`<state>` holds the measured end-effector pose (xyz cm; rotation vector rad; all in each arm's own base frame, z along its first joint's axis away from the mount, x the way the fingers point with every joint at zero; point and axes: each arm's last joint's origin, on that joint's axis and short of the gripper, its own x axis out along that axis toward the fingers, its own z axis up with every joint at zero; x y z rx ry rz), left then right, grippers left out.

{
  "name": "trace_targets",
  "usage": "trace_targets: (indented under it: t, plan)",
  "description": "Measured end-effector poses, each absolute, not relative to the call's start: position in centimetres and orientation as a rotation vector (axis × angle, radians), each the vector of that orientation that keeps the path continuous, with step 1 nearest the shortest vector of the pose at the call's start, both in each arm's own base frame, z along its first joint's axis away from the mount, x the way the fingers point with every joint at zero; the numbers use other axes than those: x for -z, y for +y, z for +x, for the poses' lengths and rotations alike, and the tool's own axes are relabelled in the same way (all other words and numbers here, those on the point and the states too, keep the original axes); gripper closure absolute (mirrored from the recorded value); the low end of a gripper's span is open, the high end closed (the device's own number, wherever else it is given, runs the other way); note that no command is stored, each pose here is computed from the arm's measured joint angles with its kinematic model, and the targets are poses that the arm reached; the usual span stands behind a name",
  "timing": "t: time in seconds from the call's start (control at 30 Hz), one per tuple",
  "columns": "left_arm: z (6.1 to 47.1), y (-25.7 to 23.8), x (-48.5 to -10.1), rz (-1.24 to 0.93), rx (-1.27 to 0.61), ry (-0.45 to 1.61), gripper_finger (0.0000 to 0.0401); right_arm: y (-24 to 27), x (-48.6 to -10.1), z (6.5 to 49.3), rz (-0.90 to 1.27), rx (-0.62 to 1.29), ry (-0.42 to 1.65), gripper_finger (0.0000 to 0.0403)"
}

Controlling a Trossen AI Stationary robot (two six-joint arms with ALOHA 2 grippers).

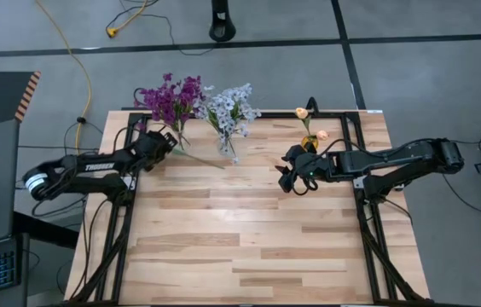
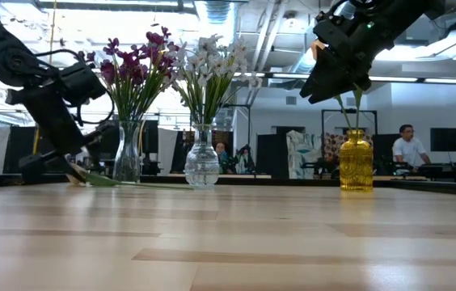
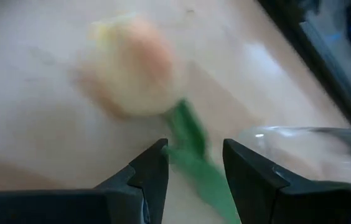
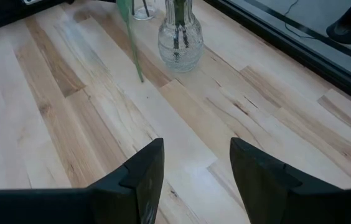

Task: Sort flowers into vase by color
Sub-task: Put the tulip into the yellow vase

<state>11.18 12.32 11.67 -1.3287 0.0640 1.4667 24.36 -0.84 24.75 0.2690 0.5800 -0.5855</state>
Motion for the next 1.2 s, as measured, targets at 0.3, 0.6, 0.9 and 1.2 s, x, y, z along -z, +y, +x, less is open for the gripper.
trace_targets:
  t: [0.3,0.6,0.9,1.2]
  plan:
    - [11.4,12.9,-11.3,-1.330,-1.471,0.037,0.0263,-0.8,-24.8,24.4,0.269,0.585,0.580,0.0194]
    - [11.2,13.5,-10.8,-1.357,-1.500,0.034,0.0263,-0.8,-24.8,24.4,0.269,0.585,0.580,0.0194]
    - [11.1,13.5,-10.7,-1.332,-1.504,0.061,0.0304,-0.8,-24.8,24.4,0.269,0.585,0.580,0.0194]
    - [11.0,13.5,-10.7,-1.309,-1.505,0.077,0.0356,-0.8,-24.8,24.4,0.269,0.585,0.580,0.0194]
